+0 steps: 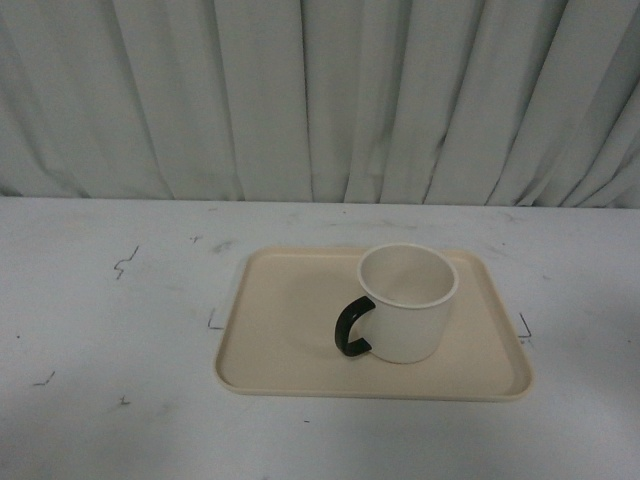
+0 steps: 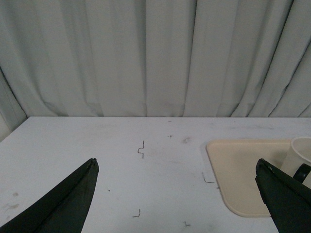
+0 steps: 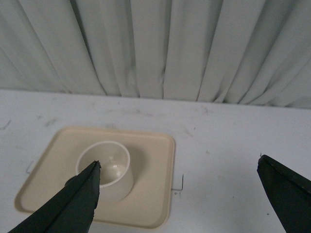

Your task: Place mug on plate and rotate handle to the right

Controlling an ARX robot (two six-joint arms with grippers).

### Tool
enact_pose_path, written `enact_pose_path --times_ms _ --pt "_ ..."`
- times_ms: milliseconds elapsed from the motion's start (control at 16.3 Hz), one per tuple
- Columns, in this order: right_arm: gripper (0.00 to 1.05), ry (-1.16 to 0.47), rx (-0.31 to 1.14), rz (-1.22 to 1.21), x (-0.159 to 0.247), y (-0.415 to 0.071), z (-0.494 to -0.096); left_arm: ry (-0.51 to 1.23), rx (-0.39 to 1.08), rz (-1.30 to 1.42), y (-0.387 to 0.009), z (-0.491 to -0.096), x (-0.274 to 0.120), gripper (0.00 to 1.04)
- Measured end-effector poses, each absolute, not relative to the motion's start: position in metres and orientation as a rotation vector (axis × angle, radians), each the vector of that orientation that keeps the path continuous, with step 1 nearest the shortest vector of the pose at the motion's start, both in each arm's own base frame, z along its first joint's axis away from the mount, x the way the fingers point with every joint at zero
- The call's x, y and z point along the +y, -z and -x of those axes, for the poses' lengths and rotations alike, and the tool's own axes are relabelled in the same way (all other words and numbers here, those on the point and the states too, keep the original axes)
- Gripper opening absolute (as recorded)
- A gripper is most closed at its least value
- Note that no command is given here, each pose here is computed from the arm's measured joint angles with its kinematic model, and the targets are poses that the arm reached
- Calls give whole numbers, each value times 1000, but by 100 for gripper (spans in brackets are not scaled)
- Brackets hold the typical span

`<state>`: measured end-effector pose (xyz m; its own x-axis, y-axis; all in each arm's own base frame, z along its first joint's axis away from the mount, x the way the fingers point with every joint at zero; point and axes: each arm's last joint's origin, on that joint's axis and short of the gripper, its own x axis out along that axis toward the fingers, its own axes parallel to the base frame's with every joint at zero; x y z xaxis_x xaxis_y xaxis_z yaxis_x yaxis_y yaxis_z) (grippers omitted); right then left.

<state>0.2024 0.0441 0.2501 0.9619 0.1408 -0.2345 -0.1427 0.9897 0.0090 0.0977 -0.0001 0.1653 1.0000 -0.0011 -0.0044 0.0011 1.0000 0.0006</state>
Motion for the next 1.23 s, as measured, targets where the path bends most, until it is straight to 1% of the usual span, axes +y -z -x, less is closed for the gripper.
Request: enact_pose_path --times_ms 123,245,368,490,613,797,1042,1226 --pt "98 -147 443 29 63 -263 -254 1 4 -1 -165 -98 0 98" --pt "98 -167 663 -34 81 -266 -308 1 4 -1 -165 -98 0 98" --pt "98 -128 881 -126 95 -246 -357 1 4 -1 -165 -98 0 98" --pt "98 -70 1012 -195 107 -219 -391 1 4 -1 -165 -98 0 98" --pt "98 -15 1097 -246 119 -188 -408 1 4 -1 -165 -98 0 98" --pt "98 41 1171 -326 135 -154 -413 1 4 -1 -165 -98 0 98" --pt "98 79 1215 -389 157 -139 -407 1 4 -1 -165 -98 0 98" --pt "98 100 1246 -396 158 -130 -405 1 4 -1 -165 -98 0 98"
